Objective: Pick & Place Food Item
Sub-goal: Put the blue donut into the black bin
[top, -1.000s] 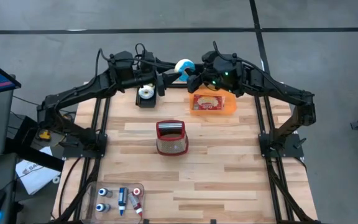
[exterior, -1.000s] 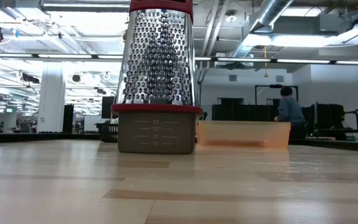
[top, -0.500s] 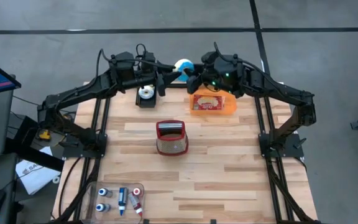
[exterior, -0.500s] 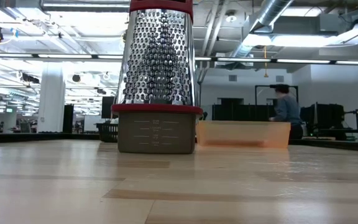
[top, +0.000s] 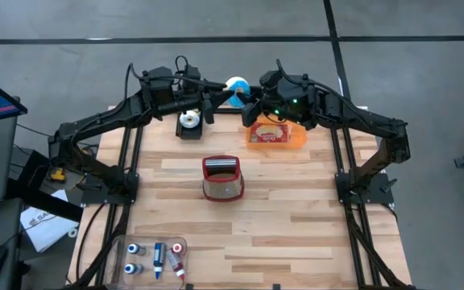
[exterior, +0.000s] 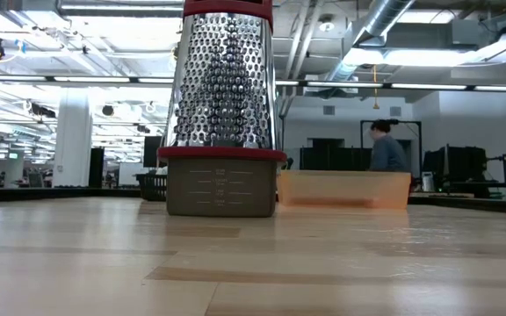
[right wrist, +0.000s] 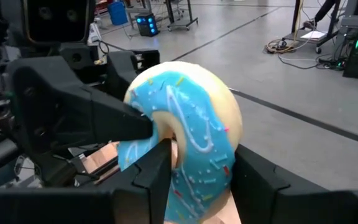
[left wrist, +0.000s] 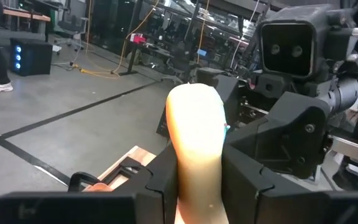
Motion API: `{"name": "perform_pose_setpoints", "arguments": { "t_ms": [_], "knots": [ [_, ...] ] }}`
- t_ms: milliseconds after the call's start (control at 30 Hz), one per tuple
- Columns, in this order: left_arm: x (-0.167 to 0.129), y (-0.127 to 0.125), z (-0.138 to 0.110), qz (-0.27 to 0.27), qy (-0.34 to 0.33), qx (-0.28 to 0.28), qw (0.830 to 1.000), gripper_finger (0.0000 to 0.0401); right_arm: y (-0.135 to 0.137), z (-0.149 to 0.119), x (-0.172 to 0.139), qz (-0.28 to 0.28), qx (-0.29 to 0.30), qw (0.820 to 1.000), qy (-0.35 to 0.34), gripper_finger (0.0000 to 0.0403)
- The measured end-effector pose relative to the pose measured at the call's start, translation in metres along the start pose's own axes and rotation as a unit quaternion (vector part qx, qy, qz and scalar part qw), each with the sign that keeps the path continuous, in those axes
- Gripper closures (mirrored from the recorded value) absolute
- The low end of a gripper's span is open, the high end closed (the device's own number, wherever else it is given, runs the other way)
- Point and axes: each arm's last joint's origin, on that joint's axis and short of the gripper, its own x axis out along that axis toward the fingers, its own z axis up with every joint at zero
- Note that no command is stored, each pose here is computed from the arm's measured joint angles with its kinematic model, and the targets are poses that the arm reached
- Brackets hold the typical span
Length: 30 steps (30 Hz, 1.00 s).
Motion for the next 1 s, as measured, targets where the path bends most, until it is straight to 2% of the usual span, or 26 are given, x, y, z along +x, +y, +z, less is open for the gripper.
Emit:
{"name": "perform_pose_setpoints", "arguments": {
  "t_ms": [400,800,1000],
  "knots": [
    [-0.016,-0.002,0.006,0.005,0.01,0.012,1.0,0.0311,-0.001,0.004,-0.01,0.008,0.0,1.0,-0.003,0.0264],
    [-0.032,0.003,0.006,0.072,0.037,0.041,0.996,0.0311,0.003,0.006,-0.021,0.019,0.002,1.0,-0.012,0.0264],
    [-0.04,0.023,-0.006,0.145,0.121,0.061,0.98,0.0311,0.004,0.001,-0.029,0.017,0.005,1.0,0.011,0.0264]
  ]
}}
